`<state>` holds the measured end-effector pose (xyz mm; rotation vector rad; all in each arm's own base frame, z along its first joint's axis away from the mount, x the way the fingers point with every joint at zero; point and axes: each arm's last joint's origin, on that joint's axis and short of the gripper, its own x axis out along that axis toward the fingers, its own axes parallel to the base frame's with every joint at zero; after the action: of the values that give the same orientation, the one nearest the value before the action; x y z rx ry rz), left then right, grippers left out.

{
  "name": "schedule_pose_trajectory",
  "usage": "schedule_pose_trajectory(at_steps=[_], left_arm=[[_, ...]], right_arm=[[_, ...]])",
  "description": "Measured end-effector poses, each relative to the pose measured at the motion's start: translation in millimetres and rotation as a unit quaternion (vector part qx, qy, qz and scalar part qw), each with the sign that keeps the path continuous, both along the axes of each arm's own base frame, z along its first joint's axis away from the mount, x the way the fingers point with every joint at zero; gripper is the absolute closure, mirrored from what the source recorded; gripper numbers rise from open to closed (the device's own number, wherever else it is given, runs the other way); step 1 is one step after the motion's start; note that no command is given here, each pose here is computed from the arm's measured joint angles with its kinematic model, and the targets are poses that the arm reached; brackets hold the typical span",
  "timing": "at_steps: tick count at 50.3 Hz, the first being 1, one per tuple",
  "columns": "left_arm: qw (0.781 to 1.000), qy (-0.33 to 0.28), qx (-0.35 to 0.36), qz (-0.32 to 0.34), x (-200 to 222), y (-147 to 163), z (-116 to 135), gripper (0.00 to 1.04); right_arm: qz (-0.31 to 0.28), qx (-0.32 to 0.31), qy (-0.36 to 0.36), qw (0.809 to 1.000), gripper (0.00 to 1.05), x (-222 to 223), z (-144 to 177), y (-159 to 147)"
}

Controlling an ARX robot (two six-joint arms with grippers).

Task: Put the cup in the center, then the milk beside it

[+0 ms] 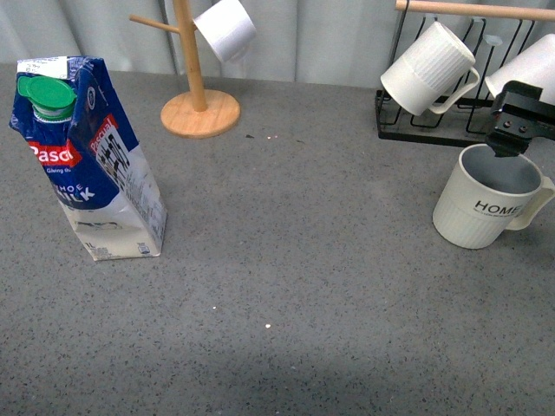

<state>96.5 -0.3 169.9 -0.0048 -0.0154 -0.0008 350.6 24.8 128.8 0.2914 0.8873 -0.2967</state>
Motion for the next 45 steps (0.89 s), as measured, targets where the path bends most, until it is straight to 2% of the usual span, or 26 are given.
schedule_pose_trajectory(at_steps=[19,36,45], left_arm=[[1.000,0.000,0.000,0.000,0.0,0.0,0.0,0.07],[1.000,0.000,0.000,0.000,0.0,0.0,0.0,0.07],[1.000,0.000,0.000,0.000,0.0,0.0,0.0,0.07]], right_arm=[[0.013,-0.001,0.033,0.999,0.10,20.6,-13.2,14.2],[0.018,0.002,0.038,0.999,0.62,23.3,-13.8,17.2],[0.017,0.001,0.036,0.999,0.85,24.6,-12.3,17.2]])
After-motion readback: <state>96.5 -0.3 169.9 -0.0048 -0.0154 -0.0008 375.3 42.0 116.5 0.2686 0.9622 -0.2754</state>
